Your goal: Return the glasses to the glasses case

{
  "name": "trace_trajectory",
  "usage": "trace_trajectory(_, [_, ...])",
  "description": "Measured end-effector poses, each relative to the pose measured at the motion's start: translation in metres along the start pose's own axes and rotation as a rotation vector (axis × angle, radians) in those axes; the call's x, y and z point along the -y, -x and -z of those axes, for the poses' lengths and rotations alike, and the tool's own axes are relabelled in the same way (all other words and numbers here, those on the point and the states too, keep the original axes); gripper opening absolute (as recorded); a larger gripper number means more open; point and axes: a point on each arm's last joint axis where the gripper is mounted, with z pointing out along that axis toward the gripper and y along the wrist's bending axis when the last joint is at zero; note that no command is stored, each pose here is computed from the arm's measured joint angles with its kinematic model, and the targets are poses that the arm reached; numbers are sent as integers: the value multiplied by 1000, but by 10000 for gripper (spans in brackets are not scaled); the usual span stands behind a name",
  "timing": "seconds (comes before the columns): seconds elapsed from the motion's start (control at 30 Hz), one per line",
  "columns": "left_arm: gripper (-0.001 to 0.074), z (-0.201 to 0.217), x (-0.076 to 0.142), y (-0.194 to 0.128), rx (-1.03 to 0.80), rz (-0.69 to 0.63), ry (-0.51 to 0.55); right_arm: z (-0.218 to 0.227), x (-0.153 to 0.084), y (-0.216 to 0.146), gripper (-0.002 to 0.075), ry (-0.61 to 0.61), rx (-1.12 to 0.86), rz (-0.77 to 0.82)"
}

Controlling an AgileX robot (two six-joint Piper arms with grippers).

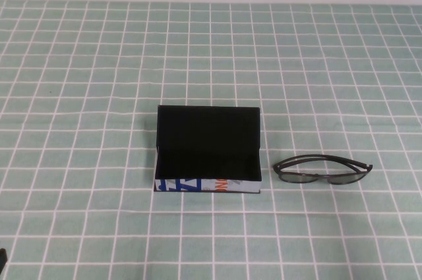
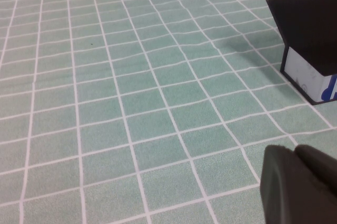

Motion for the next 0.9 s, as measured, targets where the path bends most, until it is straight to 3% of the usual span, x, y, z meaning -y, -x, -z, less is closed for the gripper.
trace_trajectory(0.23, [-2,0,0,0,0,0,0,-24,-16,47,-14,64,135,-5])
trace_trajectory(0.43, [-2,0,0,0,0,0,0,-51,-40,104,-14,180,55,4])
trace_trajectory(0.6, [-2,0,0,0,0,0,0,-63,-55,137,-14,262,-53,137])
trace_trajectory(0.73, [-2,0,0,0,0,0,0,-84,-66,139,-14,306,-183,191])
trace_trajectory(0.9, [-2,0,0,0,0,0,0,-110,-76,108,-14,357,-442,238])
